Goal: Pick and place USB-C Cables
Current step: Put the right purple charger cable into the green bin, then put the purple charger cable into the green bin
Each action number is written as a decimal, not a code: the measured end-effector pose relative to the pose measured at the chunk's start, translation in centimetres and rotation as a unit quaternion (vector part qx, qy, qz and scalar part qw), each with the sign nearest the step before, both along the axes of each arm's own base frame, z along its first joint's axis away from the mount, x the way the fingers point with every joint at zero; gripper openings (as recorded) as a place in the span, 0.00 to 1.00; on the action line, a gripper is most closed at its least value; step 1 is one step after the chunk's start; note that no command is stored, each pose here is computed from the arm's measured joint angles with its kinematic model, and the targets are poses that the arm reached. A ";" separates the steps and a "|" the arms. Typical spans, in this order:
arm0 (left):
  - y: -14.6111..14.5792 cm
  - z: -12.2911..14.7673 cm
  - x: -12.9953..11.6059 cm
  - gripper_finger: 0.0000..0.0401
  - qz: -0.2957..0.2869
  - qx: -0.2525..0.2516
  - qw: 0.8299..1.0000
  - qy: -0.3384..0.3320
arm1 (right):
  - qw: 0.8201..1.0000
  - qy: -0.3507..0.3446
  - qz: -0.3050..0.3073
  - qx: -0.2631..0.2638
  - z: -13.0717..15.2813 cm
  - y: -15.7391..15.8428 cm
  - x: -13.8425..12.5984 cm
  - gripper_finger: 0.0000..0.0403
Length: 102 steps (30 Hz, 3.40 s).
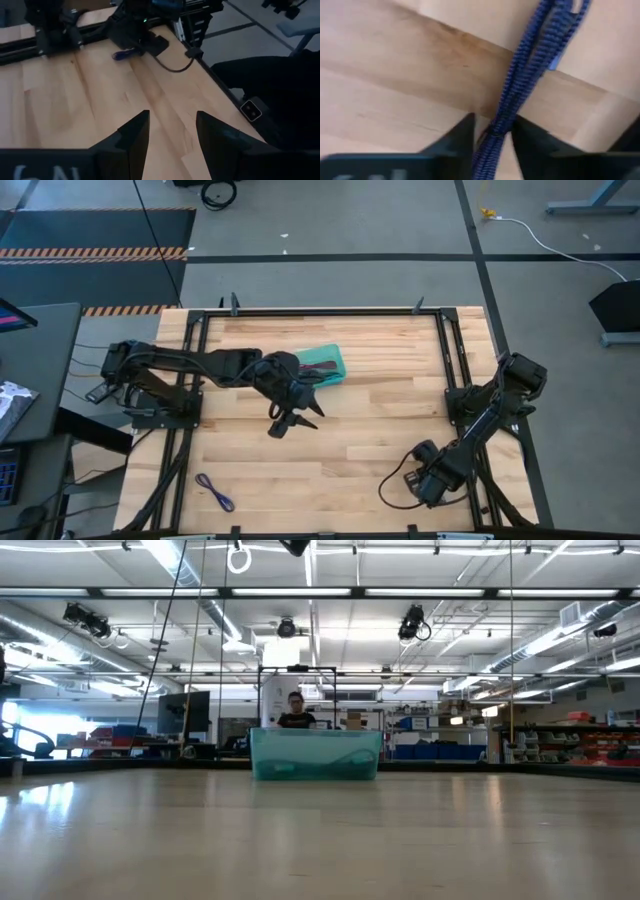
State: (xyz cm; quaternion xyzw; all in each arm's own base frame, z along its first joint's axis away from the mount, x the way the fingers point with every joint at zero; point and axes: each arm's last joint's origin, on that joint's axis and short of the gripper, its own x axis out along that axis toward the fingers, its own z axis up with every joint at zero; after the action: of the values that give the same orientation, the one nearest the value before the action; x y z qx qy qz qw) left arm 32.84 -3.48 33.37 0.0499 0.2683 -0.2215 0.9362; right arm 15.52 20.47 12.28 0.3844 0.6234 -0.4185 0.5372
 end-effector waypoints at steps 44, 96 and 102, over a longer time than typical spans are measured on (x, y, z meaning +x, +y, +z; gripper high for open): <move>-5.7 1.2 -13.9 0.42 0.368 -0.026 0.887 0.276 | 0.671 -0.223 0.653 -0.271 13.2 -25.6 22.6 0.07; -21.7 -13.2 -16.2 0.69 -0.012 0.268 0.853 0.448 | 0.664 -0.370 0.525 -0.382 24.1 -17.4 16.4 0.73; -23.7 -15.9 -16.8 0.66 -0.031 0.304 0.847 0.434 | 0.660 -0.416 0.504 -0.370 25.8 -15.9 14.5 0.72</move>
State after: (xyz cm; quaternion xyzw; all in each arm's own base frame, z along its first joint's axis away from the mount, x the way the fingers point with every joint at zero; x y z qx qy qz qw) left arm 16.00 -27.19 17.44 0.2391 0.6997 -0.1570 0.6547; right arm 30.05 4.57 38.10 -0.0855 0.2266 -0.0759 0.9673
